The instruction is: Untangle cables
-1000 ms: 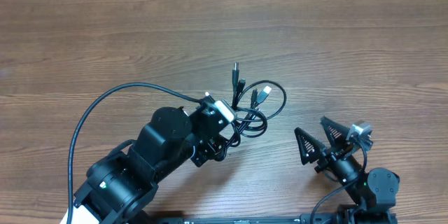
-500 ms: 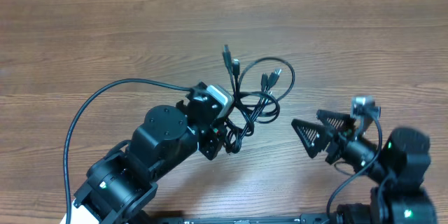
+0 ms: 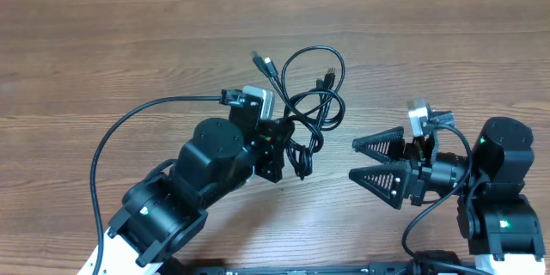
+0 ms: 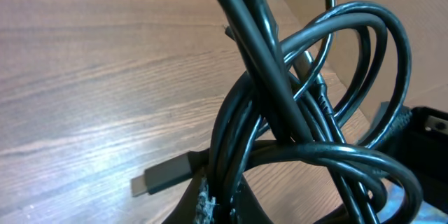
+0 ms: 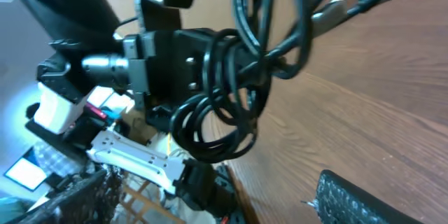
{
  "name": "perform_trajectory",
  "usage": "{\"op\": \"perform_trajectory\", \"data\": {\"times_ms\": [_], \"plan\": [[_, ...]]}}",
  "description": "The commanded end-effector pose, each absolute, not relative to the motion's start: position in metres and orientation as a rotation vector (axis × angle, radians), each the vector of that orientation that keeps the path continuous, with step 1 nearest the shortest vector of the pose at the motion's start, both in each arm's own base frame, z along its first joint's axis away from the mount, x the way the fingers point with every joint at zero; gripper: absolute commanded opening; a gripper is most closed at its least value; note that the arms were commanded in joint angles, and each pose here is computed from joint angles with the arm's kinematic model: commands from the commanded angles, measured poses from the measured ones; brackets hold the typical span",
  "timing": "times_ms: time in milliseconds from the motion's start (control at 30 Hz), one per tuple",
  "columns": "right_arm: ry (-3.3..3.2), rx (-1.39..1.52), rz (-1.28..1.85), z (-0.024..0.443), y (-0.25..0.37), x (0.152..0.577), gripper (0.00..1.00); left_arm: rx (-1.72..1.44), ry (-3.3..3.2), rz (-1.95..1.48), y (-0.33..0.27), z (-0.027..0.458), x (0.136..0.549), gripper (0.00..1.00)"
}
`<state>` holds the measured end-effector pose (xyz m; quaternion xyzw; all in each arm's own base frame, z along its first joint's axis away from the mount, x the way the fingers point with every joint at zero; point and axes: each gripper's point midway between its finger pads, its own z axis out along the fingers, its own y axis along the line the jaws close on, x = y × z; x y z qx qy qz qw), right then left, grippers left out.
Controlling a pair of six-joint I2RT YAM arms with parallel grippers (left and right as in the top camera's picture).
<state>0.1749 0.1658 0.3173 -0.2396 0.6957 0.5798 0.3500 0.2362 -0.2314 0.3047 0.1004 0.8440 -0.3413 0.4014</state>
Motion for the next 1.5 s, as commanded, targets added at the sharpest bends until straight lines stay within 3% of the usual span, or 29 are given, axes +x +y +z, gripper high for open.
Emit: {"op": "perform_trajectory", "data": {"times_ms": [0, 167, 367, 400, 500, 733, 867, 1467], "plan": [[1.77, -0.647, 1.443, 0.326, 0.165, 0.177, 0.84, 0.318, 2.139, -0.98, -0.247, 0.311, 0.224, 0.04], [1.841, -0.535, 1.344, 0.314, 0.158, 0.195, 0.85, 0.58, 2.092, -1.015, -0.261, 0.31, 0.204, 0.04], [1.884, -0.472, 1.333, 0.309, 0.155, 0.199, 0.84, 0.666, 2.094, -0.979, -0.259, 0.303, 0.199, 0.04], [1.882, -0.474, 1.332, 0.309, 0.156, 0.199, 0.8, 0.671, 2.1, -0.974, -0.259, 0.301, 0.199, 0.04], [1.873, -0.481, 1.327, 0.311, 0.156, 0.2, 0.46, 0.689, 2.111, -0.968, -0.258, 0.298, 0.196, 0.04], [1.877, -0.476, 1.33, 0.31, 0.156, 0.2, 0.27, 0.756, 2.098, -0.944, -0.259, 0.294, 0.191, 0.04], [1.88, -0.474, 1.332, 0.309, 0.156, 0.199, 0.04, 0.788, 2.074, -0.952, -0.264, 0.297, 0.187, 0.04], [2.153, -0.122, 1.045, 0.253, 0.121, 0.226, 0.04, 0.904, 1.903, -0.803, -0.259, 0.312, 0.197, 0.04]]}}
